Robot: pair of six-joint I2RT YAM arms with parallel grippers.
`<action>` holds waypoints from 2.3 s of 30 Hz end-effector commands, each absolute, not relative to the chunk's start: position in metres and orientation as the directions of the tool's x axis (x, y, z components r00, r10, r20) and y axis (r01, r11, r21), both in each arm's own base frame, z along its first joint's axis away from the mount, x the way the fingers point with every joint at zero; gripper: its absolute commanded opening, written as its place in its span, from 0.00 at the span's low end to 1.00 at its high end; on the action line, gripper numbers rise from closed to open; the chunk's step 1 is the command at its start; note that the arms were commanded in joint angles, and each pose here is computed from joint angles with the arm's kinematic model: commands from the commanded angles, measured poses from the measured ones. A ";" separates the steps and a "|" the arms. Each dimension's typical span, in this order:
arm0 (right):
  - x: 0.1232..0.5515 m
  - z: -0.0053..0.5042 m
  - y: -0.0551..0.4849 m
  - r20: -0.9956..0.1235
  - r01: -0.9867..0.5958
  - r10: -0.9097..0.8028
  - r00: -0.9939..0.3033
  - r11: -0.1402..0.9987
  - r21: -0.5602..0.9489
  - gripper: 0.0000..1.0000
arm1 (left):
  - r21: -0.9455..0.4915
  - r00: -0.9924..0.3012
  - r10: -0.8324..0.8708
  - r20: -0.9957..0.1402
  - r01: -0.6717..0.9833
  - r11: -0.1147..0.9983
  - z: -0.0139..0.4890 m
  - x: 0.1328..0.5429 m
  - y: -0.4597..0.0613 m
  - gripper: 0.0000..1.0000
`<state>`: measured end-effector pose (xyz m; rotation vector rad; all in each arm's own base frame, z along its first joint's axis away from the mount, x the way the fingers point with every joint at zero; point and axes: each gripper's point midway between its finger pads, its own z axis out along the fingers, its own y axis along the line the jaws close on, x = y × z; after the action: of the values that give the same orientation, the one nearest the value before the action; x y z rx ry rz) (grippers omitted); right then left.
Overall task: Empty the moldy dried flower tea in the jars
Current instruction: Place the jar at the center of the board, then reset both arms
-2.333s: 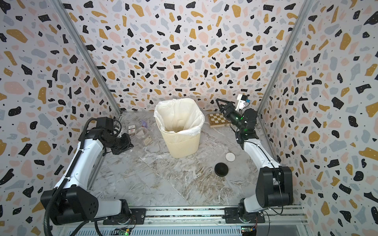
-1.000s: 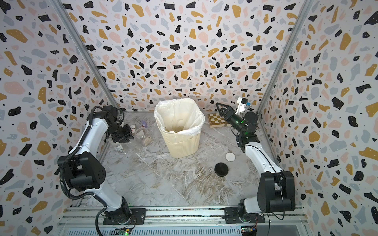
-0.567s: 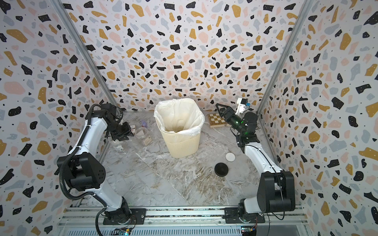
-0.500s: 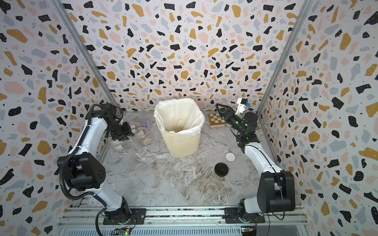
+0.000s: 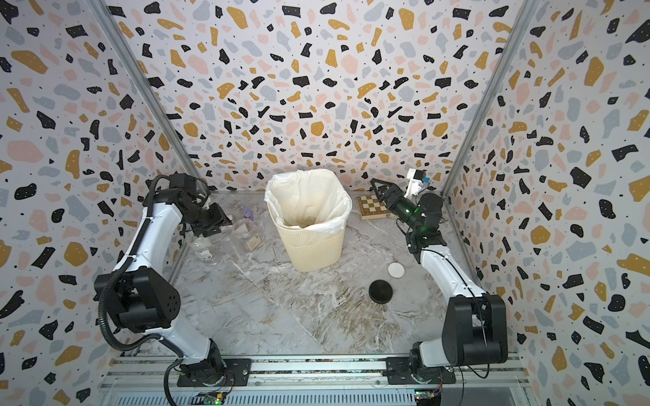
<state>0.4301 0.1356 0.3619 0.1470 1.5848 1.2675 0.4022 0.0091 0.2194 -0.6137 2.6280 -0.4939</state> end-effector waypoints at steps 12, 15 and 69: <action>0.426 0.357 0.136 -0.808 -0.477 0.460 -0.369 0.652 0.589 0.90 | -0.506 -0.586 -0.339 -0.736 0.143 0.851 0.338 0.385 -0.031 0.60; 0.419 0.341 0.134 -0.893 -0.410 0.329 -0.308 0.801 0.436 0.90 | -0.448 -0.528 -0.279 -0.802 0.223 0.866 0.335 0.369 -0.041 0.67; 0.326 0.154 0.017 -0.998 0.019 -0.031 -0.052 0.999 -0.032 0.99 | 0.031 -0.365 0.029 -0.931 0.000 1.000 0.097 0.378 0.000 0.97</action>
<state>0.3282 0.0143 0.1300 0.0301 1.7283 -0.0315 0.3743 -0.0002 0.0855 0.0264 2.0048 0.0437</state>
